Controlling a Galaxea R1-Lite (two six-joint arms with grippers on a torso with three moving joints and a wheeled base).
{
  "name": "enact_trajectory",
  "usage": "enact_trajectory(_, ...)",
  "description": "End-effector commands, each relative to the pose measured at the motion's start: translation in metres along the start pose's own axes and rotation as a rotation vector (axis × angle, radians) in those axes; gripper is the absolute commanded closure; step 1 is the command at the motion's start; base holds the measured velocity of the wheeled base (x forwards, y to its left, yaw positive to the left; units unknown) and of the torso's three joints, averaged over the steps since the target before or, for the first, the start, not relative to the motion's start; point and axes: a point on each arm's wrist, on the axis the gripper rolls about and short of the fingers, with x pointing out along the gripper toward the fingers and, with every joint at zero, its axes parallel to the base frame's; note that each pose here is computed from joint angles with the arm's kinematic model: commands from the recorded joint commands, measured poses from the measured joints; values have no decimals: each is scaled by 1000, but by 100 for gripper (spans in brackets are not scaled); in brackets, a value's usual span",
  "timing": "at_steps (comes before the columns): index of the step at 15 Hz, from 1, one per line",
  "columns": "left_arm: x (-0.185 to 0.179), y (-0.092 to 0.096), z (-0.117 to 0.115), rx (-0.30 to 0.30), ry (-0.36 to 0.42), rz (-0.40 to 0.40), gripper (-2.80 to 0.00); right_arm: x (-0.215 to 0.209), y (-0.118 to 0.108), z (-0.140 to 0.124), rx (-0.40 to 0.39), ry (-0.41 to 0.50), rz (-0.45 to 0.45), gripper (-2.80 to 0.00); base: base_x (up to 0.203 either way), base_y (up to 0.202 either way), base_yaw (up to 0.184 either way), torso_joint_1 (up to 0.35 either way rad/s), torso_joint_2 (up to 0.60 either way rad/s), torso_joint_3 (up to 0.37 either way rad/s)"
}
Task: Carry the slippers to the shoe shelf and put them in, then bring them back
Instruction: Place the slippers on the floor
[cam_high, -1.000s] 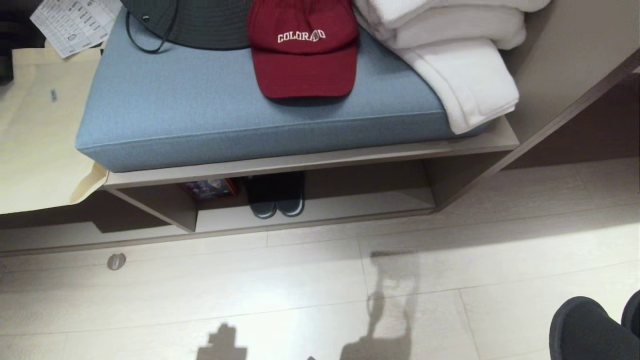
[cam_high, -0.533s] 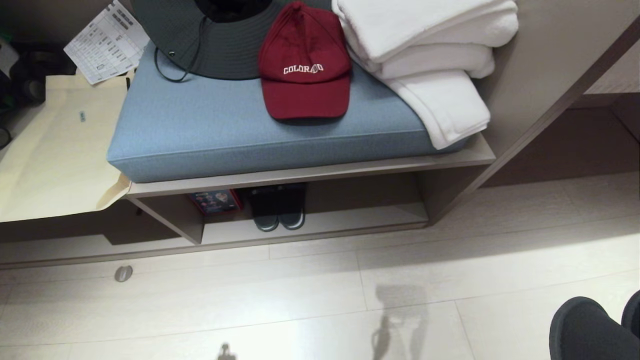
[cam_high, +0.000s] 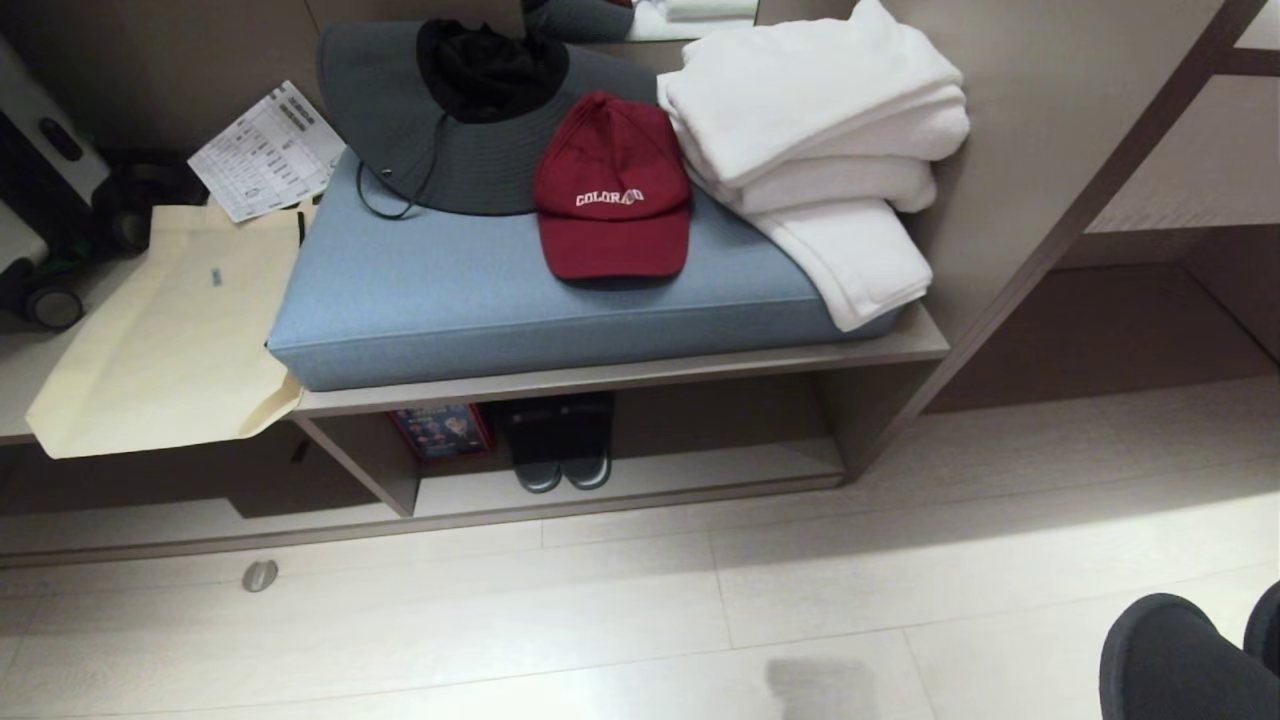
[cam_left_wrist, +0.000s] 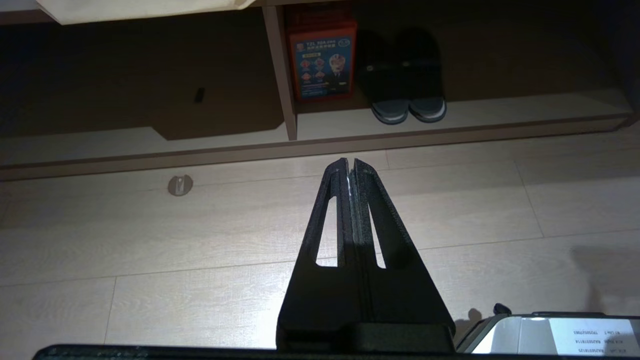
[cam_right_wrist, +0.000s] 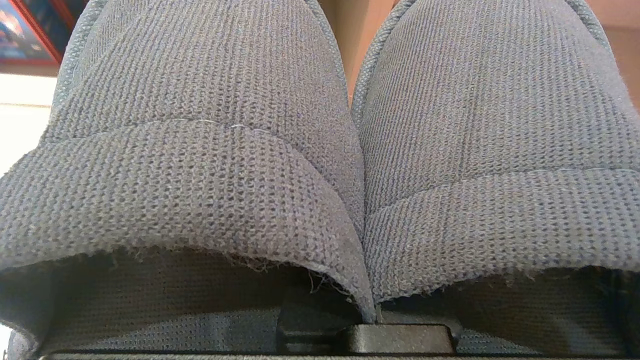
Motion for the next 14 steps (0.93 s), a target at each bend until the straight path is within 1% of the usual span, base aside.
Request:
enact_trajectory(1,0,0,0,0,0,2,0,0,0,0,-1,1,2,0,0,0,0,6,2,198)
enact_trajectory(14,0,0,0,0,0,0,0,0,0,0,-1,1,1,0,0,0,0,4,1,202)
